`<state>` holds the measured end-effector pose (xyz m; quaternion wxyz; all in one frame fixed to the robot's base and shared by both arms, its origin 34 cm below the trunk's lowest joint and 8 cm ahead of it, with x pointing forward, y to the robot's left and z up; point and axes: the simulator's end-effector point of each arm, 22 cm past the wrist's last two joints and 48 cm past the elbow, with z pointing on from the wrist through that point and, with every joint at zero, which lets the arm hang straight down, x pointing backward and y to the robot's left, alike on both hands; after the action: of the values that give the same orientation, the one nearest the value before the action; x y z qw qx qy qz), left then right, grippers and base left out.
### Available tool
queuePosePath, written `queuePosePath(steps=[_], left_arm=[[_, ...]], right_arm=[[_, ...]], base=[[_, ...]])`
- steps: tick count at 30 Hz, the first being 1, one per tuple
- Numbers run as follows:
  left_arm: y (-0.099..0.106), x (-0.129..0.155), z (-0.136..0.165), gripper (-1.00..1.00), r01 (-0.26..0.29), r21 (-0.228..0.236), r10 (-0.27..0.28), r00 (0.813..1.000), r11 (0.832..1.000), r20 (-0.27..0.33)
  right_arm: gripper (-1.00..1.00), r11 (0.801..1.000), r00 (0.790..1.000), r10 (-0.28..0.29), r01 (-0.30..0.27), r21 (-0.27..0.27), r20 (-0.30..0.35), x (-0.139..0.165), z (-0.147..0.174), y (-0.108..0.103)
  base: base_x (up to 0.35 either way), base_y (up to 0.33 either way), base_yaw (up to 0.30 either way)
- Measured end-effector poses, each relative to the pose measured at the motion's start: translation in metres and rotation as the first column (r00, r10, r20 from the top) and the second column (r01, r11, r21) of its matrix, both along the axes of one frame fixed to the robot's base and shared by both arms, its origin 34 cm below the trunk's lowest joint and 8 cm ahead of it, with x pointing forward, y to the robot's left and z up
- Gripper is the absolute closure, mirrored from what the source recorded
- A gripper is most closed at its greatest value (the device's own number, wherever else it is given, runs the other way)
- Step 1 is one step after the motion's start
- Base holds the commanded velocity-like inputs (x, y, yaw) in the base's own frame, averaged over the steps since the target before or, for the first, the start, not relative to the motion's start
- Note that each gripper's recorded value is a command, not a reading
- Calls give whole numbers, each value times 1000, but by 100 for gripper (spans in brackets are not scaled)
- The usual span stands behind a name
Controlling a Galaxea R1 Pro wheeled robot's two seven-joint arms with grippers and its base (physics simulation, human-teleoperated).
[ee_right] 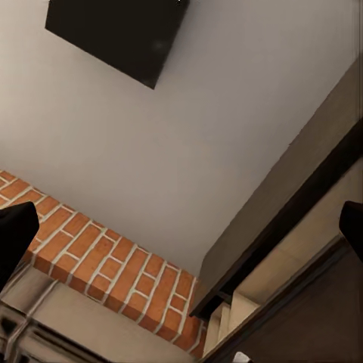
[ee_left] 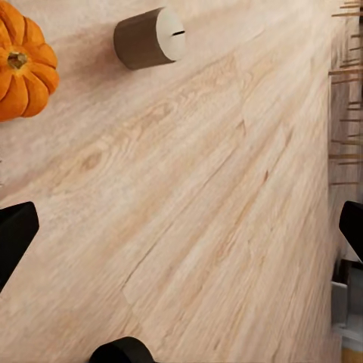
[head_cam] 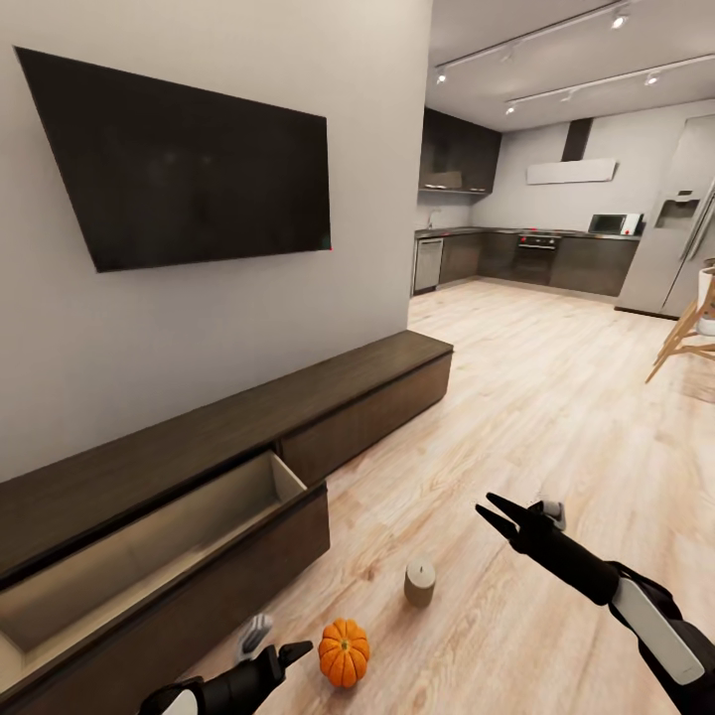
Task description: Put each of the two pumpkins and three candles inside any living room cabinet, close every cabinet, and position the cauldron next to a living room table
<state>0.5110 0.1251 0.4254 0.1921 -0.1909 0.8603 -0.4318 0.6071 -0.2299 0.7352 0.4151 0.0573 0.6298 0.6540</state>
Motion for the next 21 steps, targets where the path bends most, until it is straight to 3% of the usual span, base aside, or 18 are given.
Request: queuePosePath(steps=[13, 21], left_arm=[[1, 0, -1, -100, -3, 5, 3, 1000, 1000, -3], [5, 7, 1, -100, -24, 20, 23, 999, 1000, 34]], right_arm=[[-100, 1000, 1000, -15, 14, -18, -22, 3, -7, -2], [-100, 1000, 999, -19, 18, -23, -28, 4, -9, -2]], base=[[187, -25, 0], [25, -2, 0]])
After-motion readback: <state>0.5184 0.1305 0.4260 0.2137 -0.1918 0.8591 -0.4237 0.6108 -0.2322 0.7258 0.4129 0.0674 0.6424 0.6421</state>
